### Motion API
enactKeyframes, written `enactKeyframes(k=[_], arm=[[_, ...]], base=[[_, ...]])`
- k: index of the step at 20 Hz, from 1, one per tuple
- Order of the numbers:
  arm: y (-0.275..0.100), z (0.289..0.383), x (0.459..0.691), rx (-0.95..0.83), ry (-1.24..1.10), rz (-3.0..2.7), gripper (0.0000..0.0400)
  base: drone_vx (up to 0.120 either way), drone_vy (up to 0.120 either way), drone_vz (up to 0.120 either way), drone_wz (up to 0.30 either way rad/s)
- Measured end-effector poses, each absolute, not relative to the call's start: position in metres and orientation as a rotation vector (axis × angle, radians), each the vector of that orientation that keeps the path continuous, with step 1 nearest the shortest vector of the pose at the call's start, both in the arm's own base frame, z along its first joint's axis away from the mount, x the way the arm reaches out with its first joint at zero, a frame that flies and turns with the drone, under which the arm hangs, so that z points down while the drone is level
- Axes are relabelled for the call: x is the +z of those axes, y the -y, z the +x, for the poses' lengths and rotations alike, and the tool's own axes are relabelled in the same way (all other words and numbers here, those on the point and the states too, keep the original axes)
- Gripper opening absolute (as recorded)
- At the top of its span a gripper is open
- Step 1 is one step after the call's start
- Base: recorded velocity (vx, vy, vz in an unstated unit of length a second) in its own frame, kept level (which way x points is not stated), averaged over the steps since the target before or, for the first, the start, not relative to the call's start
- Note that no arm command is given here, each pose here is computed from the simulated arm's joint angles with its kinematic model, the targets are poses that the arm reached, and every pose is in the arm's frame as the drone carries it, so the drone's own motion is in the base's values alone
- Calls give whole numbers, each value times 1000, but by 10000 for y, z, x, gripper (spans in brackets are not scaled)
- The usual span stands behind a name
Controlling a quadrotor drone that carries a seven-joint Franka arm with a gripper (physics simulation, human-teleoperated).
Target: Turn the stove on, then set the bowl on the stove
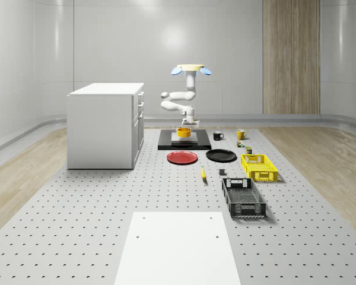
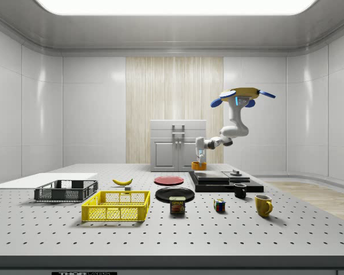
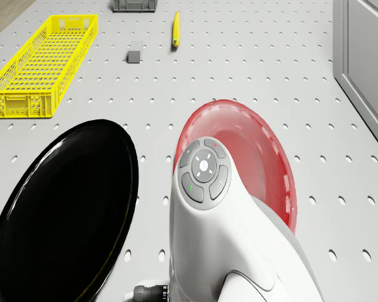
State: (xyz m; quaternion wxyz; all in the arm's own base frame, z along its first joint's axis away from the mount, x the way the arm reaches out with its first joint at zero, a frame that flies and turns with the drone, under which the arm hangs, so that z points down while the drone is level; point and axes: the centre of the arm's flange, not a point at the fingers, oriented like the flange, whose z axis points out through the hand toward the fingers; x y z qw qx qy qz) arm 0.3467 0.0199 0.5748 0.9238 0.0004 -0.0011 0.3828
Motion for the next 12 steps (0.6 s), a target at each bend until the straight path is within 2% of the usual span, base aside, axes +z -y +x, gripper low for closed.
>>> enactKeyframes(k=[2,4,11,12], arm=[[-199,3467,5748,786,2,1,100],[-199,3467,5748,786,2,1,100],[-199,3467,5748,786,2,1,100],[-199,3467,5755,786,2,1,100]], base=[[-120,0,0,0],[-120,-80,0,0],[-120,0,0,0],[0,0,0,0]])
